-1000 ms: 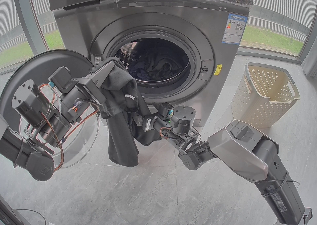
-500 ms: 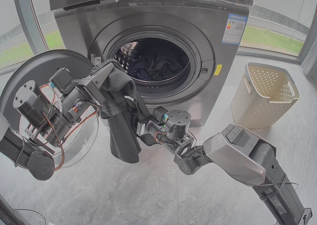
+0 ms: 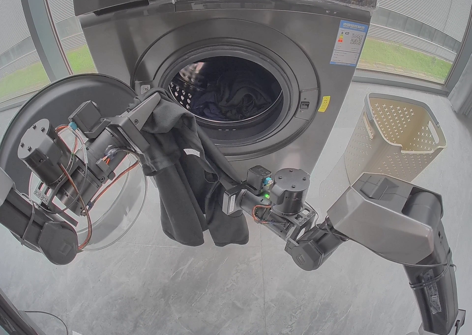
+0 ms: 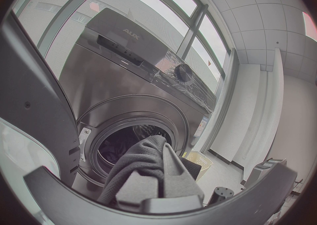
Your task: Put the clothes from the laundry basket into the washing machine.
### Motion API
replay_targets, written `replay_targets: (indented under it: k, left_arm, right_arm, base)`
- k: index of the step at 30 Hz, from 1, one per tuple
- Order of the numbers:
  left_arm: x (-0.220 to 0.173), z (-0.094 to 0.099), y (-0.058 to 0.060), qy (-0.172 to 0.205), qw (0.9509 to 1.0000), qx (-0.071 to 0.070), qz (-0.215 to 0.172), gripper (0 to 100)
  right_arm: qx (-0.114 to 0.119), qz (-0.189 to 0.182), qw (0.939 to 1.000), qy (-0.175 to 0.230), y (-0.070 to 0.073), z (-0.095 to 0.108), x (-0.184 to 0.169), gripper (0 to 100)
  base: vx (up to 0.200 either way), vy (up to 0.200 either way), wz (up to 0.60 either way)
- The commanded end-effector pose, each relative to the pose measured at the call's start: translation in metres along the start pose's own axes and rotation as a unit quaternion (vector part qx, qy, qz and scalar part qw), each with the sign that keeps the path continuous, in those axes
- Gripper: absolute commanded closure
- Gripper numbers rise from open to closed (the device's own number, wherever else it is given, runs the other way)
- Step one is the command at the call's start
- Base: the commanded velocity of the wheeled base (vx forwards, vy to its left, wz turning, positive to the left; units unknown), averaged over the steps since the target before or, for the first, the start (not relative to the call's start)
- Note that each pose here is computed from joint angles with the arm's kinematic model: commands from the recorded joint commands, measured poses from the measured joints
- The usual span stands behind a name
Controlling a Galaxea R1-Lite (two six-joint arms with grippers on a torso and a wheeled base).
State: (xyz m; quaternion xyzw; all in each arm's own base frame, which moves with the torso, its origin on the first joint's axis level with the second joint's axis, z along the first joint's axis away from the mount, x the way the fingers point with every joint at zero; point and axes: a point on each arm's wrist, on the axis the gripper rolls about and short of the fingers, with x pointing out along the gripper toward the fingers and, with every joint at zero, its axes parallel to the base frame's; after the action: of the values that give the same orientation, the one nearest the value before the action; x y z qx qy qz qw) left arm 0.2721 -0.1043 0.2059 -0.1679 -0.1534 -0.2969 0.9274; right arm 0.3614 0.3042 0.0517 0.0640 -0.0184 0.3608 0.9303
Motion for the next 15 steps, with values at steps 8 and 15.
replay_targets:
  k: [8, 15]
  left_arm:
    - [-0.001, 0.002, -0.006, -0.002, 1.0, -0.001, -0.009, 100]
    - [0.0, 0.004, -0.007, -0.008, 0.9999, -0.001, -0.009, 100]
  right_arm:
    - [-0.01, -0.001, 1.0, 0.001, -0.002, 0.016, -0.011, 0]
    - [-0.015, 0.005, 0.9975, 0.069, 0.007, -0.011, -0.034, 0]
  base:
    - [0.0, 0.0, 0.0]
    - [0.0, 0.0, 0.0]
